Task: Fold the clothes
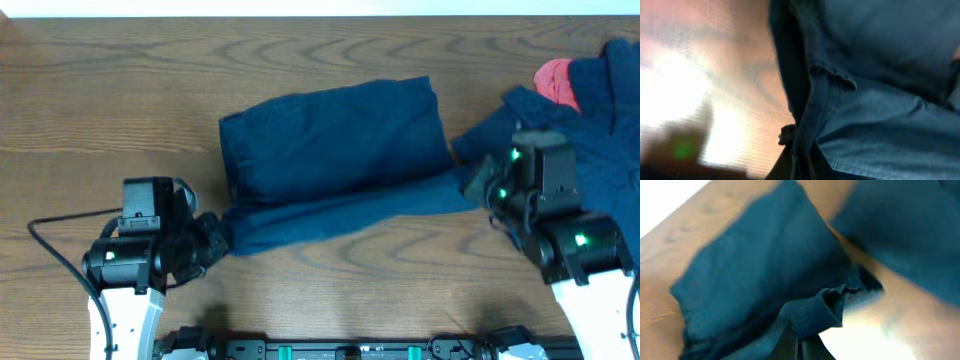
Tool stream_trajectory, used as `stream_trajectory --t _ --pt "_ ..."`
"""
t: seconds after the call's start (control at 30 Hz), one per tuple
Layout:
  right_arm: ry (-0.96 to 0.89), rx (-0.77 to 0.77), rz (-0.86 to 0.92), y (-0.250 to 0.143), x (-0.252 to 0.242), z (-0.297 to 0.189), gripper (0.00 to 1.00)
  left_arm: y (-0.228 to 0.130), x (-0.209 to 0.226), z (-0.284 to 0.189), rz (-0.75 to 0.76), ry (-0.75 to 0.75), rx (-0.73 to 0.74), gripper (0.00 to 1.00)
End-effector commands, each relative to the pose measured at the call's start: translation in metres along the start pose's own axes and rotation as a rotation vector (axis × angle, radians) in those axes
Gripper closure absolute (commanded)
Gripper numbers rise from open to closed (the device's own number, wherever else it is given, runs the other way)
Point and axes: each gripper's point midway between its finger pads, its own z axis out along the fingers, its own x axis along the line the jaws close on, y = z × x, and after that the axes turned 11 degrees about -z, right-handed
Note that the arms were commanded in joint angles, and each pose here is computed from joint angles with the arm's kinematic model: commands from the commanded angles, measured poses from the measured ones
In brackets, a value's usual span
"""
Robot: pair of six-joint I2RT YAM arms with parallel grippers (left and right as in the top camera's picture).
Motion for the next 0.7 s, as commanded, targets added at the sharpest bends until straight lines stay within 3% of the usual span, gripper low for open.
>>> stream_trajectory --t 0.0,0.23,0.67 --pt "-0.121 -0.1 -0.115 0.037 -0.015 0.007 0.99 0.036 0.002 -0.006 -0.017 0.046 -0.167 0.94" --pt "-0.099 -0.157 -0.169 0.07 0.003 0.067 0.99 0.102 -0.014 -0.002 -0.024 0.051 -0.405 0.94" --pt "-0.069 -0.24 -0.19 0.096 0.017 0.145 0.99 0.185 -0.05 0.07 -0.005 -0.023 -0.5 0.93"
